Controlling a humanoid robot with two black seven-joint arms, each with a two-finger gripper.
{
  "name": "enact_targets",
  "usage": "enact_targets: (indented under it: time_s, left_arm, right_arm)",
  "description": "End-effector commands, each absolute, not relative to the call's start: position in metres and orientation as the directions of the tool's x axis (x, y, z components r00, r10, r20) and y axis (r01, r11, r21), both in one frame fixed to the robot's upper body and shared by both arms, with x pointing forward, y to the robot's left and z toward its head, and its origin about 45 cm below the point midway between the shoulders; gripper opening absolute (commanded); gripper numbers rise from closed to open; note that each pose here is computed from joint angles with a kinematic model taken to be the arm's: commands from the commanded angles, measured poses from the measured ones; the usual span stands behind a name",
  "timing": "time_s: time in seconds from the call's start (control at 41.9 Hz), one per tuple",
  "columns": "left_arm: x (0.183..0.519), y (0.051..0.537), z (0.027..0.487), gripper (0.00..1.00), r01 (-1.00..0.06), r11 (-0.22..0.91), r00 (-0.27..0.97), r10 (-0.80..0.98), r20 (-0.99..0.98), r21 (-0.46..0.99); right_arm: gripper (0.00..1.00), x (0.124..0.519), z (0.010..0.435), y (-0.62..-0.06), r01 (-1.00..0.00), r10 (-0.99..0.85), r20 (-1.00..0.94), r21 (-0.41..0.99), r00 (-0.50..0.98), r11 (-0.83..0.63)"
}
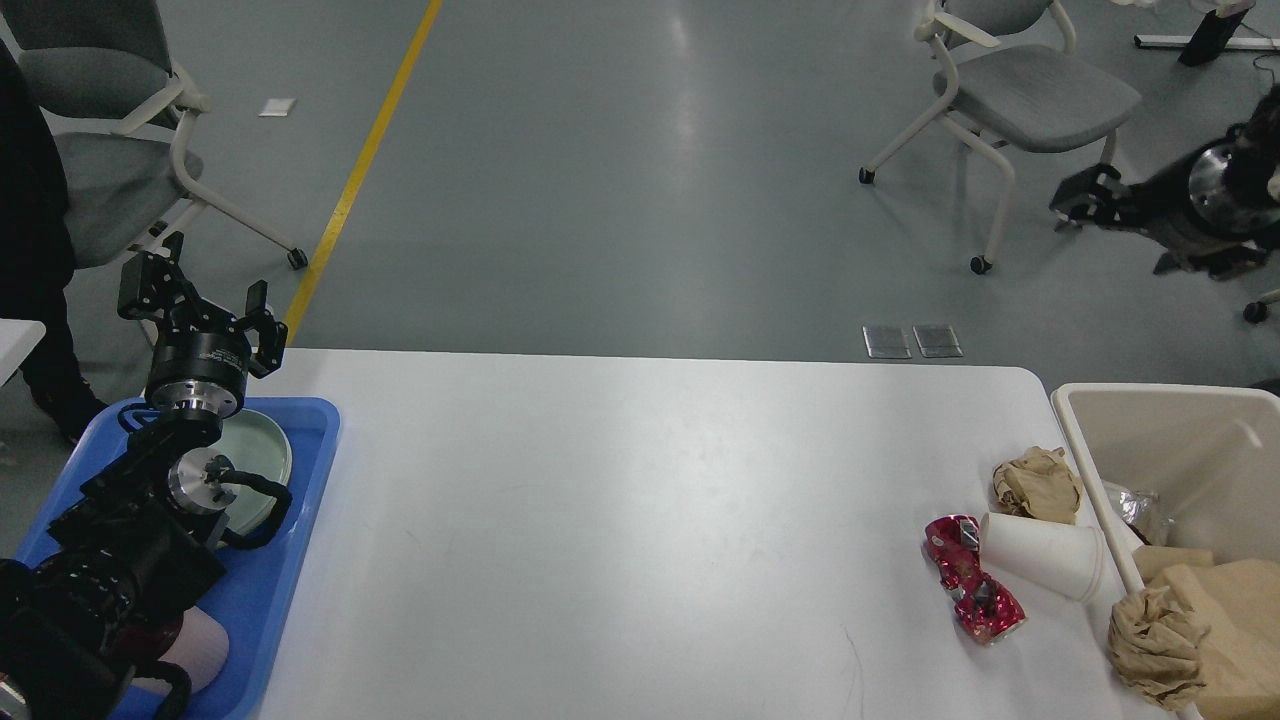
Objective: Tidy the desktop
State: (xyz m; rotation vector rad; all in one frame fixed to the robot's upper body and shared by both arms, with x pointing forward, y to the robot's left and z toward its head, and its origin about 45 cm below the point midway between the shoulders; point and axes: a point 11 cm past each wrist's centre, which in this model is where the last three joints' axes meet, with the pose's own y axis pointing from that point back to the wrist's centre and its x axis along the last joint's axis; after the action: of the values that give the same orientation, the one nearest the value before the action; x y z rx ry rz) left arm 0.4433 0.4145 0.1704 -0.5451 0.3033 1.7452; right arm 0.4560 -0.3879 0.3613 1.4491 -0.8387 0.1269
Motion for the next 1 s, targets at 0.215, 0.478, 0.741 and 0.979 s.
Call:
enact_targets:
  time_s: [0.215, 0.478, 0.741, 0.979]
  left_arm:
    - [0.443, 0.415, 0.17, 0.97, -0.966, -0.245, -0.168, 0.843, -0.511, -0.085]
    - [0.443, 0.415, 0.17, 0.97, -0.966, -0.245, -0.168, 0.843, -0.511, -0.085]
    - [0.443, 0.415, 0.17, 0.97, -0.966, -0.245, -0.168, 0.843, -0.511, -0.085]
    - [0.443, 0.415, 0.17, 0.97, -0.966, -0.245, -0.168, 0.843, -0.511, -0.085]
  right_arm:
    - [1.0, 0.408, 0.407, -0.3, -0.218, -0.17, 0.217, 0.976, 0.961, 0.012]
    - [1.0, 0.368, 0.295, -0.384, 0.04, -0.316, -0.005, 0.994, 0.949, 0.104]
    - [1.0, 0.32, 0.202, -0.455, 0.083, -0.504, -0.002, 0.987, 0.864, 0.139]
    - [1.0, 0.285, 0.151, -0.471, 0.124, -0.562, -0.022, 0.982, 0.827, 0.144]
